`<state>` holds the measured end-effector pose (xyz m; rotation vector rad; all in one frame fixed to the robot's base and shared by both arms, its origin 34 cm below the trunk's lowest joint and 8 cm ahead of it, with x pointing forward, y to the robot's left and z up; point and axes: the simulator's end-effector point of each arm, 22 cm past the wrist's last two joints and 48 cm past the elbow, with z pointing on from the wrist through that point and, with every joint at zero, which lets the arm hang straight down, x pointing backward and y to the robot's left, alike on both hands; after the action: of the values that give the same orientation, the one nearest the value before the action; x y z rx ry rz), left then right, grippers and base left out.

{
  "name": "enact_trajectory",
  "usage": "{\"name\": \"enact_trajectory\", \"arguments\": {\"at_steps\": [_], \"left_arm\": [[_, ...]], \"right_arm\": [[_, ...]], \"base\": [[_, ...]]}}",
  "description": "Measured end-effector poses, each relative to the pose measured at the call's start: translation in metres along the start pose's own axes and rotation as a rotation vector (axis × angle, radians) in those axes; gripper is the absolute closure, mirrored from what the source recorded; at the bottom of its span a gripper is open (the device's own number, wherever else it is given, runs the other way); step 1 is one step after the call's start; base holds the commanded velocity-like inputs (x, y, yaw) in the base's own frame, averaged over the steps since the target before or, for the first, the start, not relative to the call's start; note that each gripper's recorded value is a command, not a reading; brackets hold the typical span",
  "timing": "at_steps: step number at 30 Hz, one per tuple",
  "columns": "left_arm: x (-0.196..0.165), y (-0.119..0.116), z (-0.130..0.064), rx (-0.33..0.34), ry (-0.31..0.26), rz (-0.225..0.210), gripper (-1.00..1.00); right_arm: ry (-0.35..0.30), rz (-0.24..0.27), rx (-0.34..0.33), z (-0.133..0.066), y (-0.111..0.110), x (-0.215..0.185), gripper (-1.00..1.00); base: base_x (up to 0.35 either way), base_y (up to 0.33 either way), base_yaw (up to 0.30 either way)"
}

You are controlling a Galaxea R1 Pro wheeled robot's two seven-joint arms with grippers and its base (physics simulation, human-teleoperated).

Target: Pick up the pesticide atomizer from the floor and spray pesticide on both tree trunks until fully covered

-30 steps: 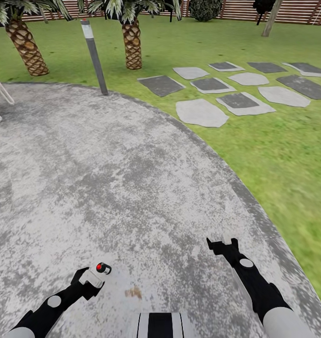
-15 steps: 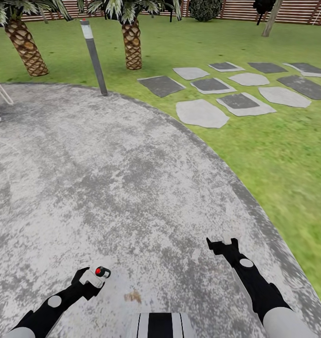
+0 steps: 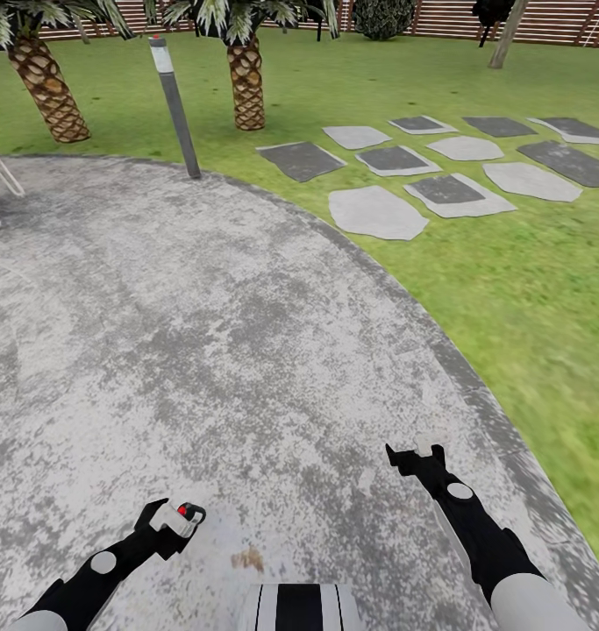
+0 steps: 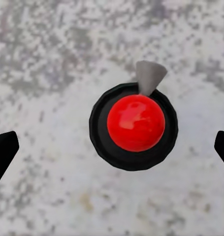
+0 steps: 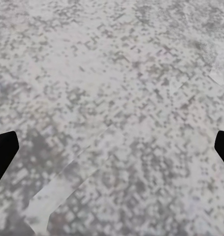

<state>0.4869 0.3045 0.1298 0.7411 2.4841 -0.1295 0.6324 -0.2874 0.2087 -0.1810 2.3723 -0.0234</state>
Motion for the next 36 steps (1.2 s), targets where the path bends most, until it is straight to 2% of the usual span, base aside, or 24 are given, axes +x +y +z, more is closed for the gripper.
{"name": "enact_trajectory", "arguments": {"at_steps": [14,19,36], "left_arm": [[0.003,-0.004,0.001,0.011,0.011,0.02,-1.0],[0.013,-0.009,0.005,0.022,0.028,0.017,-1.0],[0.015,-0.006,0.004,0.015,0.028,0.018,-1.0]], "right_arm": [[0.004,-0.001,-0.002,0.001,0.001,0.002,-1.0],[0.024,0.0,-0.004,0.005,0.002,0.014,-1.0],[0.027,0.0,-0.005,0.005,0.002,0.016,-1.0]], "base": [[0.0,0.0,-0.06],[0.0,0.0,-0.002],[0.016,0.0,0.0]]}}
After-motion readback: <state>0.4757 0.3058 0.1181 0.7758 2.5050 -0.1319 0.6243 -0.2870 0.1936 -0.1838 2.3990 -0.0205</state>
